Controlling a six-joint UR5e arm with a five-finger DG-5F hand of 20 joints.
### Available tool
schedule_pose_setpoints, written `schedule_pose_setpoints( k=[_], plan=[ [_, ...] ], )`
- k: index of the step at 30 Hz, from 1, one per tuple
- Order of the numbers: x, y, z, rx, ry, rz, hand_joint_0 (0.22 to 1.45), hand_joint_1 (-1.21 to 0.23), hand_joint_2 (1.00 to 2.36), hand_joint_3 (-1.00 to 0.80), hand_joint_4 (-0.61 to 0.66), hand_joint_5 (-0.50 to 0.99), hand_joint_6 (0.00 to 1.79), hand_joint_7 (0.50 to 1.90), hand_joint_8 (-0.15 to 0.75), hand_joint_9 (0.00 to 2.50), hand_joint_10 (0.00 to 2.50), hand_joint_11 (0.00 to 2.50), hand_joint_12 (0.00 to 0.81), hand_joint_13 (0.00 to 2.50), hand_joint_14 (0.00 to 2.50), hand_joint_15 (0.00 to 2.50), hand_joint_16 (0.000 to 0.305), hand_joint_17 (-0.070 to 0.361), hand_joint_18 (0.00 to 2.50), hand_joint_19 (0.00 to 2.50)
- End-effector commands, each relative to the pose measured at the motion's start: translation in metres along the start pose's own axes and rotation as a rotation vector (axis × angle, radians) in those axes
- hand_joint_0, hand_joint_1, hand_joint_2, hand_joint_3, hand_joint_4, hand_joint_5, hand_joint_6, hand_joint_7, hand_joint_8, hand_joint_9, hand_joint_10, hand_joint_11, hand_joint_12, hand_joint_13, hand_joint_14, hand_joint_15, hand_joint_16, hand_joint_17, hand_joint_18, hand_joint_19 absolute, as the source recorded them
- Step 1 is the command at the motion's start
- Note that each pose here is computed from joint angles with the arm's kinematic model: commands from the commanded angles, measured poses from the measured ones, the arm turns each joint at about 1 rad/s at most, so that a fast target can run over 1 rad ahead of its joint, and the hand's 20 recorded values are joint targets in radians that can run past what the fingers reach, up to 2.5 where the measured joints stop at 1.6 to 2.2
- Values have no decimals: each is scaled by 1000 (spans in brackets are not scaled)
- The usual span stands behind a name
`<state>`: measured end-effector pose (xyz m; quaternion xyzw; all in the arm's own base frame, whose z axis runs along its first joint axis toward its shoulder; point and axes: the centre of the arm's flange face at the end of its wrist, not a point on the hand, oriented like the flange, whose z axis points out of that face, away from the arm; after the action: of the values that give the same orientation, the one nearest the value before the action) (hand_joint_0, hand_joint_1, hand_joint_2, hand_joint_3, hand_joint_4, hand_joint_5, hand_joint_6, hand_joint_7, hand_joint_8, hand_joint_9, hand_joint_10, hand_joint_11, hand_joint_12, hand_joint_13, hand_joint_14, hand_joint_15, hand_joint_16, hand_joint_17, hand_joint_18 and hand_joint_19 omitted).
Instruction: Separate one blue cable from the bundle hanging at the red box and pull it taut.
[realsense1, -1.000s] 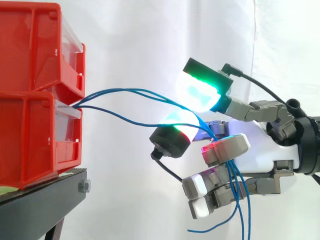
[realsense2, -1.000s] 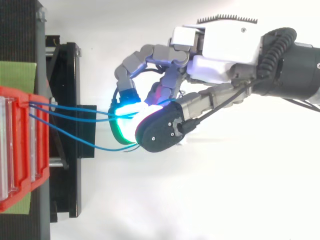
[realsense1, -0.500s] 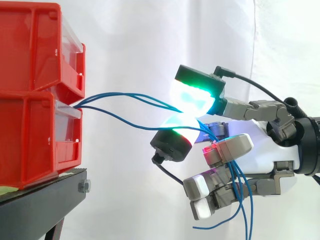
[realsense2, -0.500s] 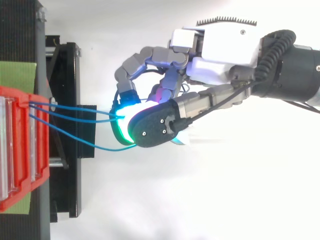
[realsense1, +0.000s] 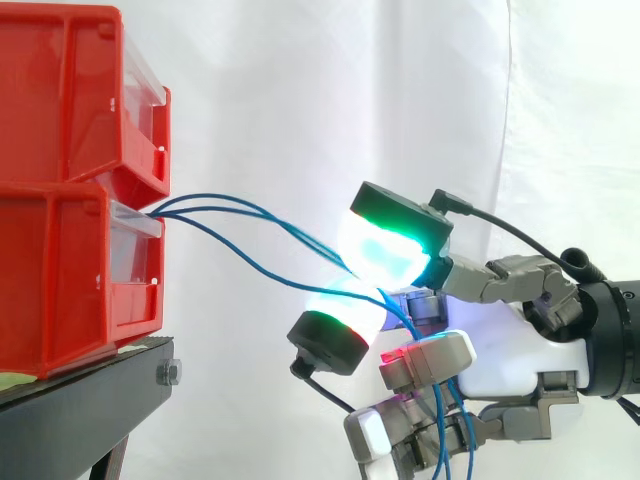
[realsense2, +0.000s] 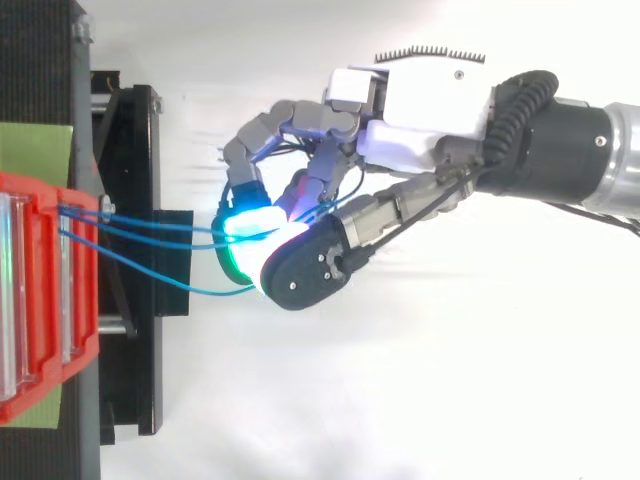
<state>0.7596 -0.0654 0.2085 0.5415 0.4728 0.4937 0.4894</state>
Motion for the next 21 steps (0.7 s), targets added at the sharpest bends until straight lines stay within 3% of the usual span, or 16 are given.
schedule_pose_setpoints(
  k=[1, 3, 5, 6, 8, 10, 13, 17, 21],
  plan=[
    [-1, 0, 1, -8, -1, 0, 532, -844, 1000, -500, 2, -112, 922, 1118, 295, 1364, 17, 1310, 340, 921, 23, 760, 44, 99, 660, 665],
    [-1, 0, 1, -8, -1, 0, 470, -815, 1000, -500, 13, -107, 919, 1102, 314, 1382, 15, 1277, 366, 948, 21, 747, 48, 107, 692, 651],
    [-1, 0, 1, -8, -2, 0, 428, -662, 1000, -500, 31, -102, 911, 1073, 346, 1420, 14, 1261, 390, 976, 20, 734, 53, 119, 742, 655],
    [-1, 0, 1, -5, -2, -2, 429, -650, 1000, -500, 29, -102, 910, 1076, 346, 1424, 12, 1241, 390, 977, 22, 736, 53, 119, 743, 655],
    [-1, 0, 0, -3, -3, -2, 479, -450, 1000, -500, 30, -106, 900, 1103, 329, 1429, 18, 1242, 375, 978, 21, 750, 49, 111, 715, 677],
    [-1, 0, 0, -3, -3, -2, 529, -382, 1000, -500, 26, -116, 895, 1144, 309, 1419, 18, 1262, 362, 964, 23, 752, 46, 104, 687, 698],
    [-1, 0, 1, -5, -2, -2, 607, -457, 1000, -488, 22, -129, 904, 1131, 290, 1387, 20, 1289, 351, 952, 24, 766, 44, 98, 666, 716],
    [-1, 0, 0, -3, -3, -2, 593, -616, 1012, -315, 35, -135, 909, 1157, 285, 1341, 19, 1293, 351, 941, 25, 768, 44, 100, 661, 705],
    [-1, 0, 0, -3, -3, -2, 621, -768, 1013, -255, 41, -156, 942, 1052, 292, 1305, 15, 1308, 359, 940, 24, 764, 46, 104, 677, 697]
  ],
)
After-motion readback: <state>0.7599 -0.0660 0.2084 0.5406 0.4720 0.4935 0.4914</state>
